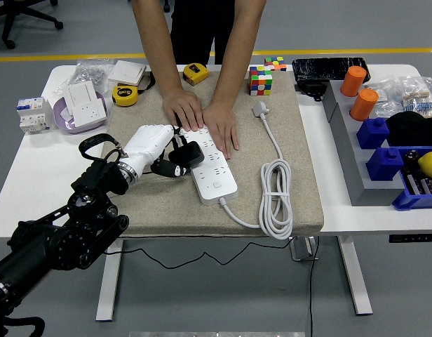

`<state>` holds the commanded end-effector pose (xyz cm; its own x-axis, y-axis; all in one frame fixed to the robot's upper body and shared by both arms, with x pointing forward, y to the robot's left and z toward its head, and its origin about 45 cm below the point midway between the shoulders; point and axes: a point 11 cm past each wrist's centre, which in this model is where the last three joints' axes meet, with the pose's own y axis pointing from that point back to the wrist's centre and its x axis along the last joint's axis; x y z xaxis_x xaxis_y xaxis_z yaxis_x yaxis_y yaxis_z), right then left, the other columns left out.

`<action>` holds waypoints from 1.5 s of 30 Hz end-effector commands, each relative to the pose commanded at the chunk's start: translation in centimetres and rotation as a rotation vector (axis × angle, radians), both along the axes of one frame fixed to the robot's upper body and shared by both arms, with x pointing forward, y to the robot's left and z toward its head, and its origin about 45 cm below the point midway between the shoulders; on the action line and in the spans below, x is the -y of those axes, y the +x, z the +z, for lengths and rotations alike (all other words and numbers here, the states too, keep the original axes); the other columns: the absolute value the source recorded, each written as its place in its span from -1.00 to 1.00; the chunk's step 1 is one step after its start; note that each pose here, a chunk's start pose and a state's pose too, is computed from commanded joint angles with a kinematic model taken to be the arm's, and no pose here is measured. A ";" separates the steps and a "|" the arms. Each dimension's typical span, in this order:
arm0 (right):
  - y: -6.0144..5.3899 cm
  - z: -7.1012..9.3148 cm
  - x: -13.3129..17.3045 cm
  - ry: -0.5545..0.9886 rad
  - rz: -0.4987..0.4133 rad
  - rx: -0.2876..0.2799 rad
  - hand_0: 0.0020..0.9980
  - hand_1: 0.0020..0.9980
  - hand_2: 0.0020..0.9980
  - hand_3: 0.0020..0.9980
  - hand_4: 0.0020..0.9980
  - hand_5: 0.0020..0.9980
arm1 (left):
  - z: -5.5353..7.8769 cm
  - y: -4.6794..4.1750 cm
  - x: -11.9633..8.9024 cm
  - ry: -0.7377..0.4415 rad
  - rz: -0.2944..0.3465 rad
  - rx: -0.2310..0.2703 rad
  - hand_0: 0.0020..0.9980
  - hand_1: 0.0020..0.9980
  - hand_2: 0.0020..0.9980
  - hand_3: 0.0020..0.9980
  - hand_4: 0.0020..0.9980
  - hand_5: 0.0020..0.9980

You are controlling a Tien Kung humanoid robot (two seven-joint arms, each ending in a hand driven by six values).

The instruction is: Pick up the plug,place it near the board,insert it into the board,press the button

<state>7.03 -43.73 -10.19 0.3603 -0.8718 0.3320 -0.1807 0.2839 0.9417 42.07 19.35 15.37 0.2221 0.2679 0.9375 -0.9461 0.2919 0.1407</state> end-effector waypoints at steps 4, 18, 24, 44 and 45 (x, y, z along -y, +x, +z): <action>0.0 0.0 0.0 0.001 -0.001 0.001 0.70 0.48 0.42 0.33 0.94 0.17 | 0.0 -0.01 0.0 0.004 -0.003 -0.006 -0.25 -0.51 -0.37 -0.20 0.14 -0.79; 0.1 0.0 0.0 0.000 -0.002 0.002 0.71 0.48 0.42 0.33 0.93 0.17 | -0.3 -0.06 -0.2 0.018 -0.007 -0.023 -0.24 -0.50 -0.36 -0.19 0.15 -0.80; 0.0 0.0 0.0 0.000 -0.001 0.000 0.70 0.48 0.42 0.33 0.93 0.17 | -0.6 -0.21 -0.2 0.028 -0.014 -0.031 -0.23 -0.49 -0.37 -0.20 0.14 -0.79; -0.1 0.0 0.2 -0.004 -0.003 0.000 0.70 0.48 0.42 0.33 0.94 0.18 | -0.6 -0.24 0.4 0.027 -0.052 -0.038 0.00 -0.02 0.05 0.07 0.82 -0.72; -0.1 0.0 0.2 -0.004 -0.003 0.000 0.70 0.48 0.42 0.33 0.93 0.17 | -0.6 -0.23 0.4 0.024 -0.052 -0.039 0.14 0.23 0.14 0.12 0.95 -0.66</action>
<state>6.97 -43.88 -10.15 0.3577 -0.8715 0.3354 -0.1803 0.2879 0.9405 41.85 18.95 14.78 0.2714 0.2323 0.9340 -0.9233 0.3369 0.1844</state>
